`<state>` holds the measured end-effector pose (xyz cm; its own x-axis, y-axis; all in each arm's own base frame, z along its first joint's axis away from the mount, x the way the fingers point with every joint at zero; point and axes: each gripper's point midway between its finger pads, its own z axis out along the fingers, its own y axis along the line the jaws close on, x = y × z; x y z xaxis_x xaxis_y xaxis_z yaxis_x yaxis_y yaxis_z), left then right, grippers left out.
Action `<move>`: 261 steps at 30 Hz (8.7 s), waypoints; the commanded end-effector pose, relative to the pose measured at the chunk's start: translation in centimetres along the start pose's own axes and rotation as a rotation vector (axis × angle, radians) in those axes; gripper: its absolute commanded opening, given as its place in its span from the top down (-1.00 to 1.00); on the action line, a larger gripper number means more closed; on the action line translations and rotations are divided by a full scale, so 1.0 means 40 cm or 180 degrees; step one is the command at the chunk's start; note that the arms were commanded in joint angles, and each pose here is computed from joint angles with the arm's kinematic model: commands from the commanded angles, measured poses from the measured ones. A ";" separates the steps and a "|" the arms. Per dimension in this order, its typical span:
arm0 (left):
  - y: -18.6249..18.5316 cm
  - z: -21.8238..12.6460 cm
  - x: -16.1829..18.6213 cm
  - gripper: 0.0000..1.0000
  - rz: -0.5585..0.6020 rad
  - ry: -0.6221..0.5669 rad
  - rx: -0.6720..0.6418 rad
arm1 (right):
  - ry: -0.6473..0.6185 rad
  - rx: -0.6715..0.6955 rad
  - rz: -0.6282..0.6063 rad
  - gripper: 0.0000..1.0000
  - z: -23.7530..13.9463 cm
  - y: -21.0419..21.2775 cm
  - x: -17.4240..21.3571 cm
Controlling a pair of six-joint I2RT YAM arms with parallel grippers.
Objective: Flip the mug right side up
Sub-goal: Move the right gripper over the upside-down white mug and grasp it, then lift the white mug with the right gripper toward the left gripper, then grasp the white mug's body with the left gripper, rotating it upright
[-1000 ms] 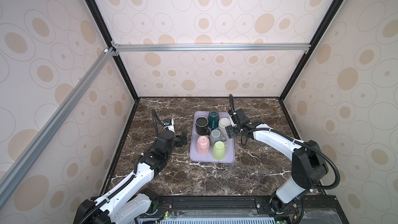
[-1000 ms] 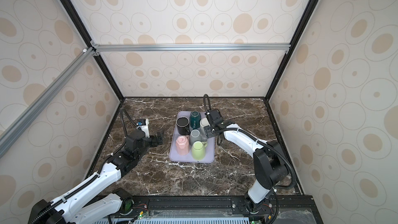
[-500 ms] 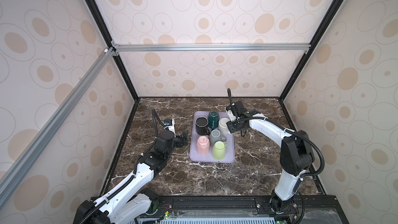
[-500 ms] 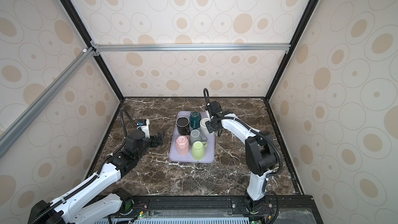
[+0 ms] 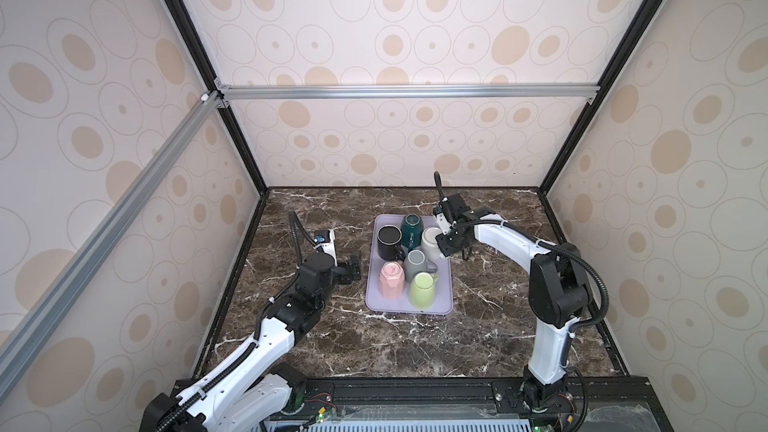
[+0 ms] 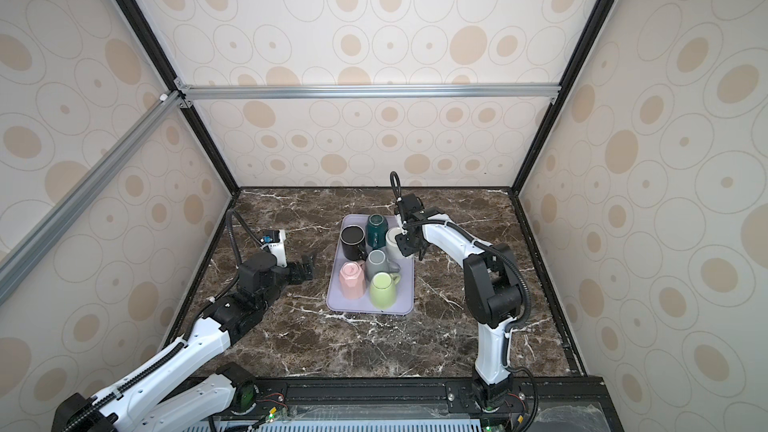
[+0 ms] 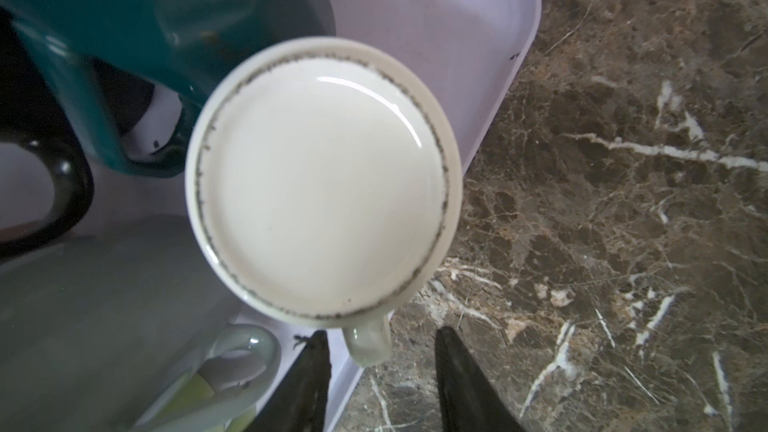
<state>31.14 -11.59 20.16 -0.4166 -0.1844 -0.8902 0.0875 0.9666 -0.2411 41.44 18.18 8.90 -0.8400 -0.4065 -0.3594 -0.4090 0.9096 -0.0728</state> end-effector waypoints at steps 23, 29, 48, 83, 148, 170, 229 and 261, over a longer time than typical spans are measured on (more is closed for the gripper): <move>0.027 -0.018 0.029 -0.97 -0.0047 0.0000 -0.0092 | 0.0310 0.0085 -0.0036 0.24 0.041 -0.010 0.006; 0.029 -0.022 0.027 -0.96 -0.0048 -0.0025 -0.0099 | 0.0331 0.0089 -0.0064 0.24 0.048 -0.010 0.007; 0.026 -0.017 0.042 -0.96 -0.0070 0.0018 -0.0055 | 0.0375 0.0092 -0.0009 0.72 0.048 -0.006 0.008; -0.050 -0.002 0.016 -0.96 -0.0331 -0.0023 0.0411 | -0.0982 -0.0708 0.0718 1.00 -0.338 0.057 -0.032; -0.496 -0.112 -0.149 -0.05 -0.1210 0.0044 0.3359 | -0.2205 -0.3267 0.0654 1.00 -0.662 0.362 -0.064; -0.523 -0.070 -0.164 0.91 -0.1257 0.0101 0.3360 | -0.2079 -0.3395 0.0560 1.00 -0.607 0.395 -0.048; -0.535 -0.116 -0.227 1.00 -0.1318 -0.0150 0.3794 | -0.1971 -0.3334 0.0537 0.97 -0.561 0.402 -0.054; -0.480 -0.063 -0.226 1.00 -0.0976 -0.0184 0.2932 | -0.2114 -0.3154 0.0662 0.02 -0.562 0.376 -0.057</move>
<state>31.27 -28.54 28.26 -0.6193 -0.3912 -0.6807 0.5651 0.3798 -0.7324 29.79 30.86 28.87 -0.7108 0.1217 -0.6928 -0.6093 0.3856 0.6929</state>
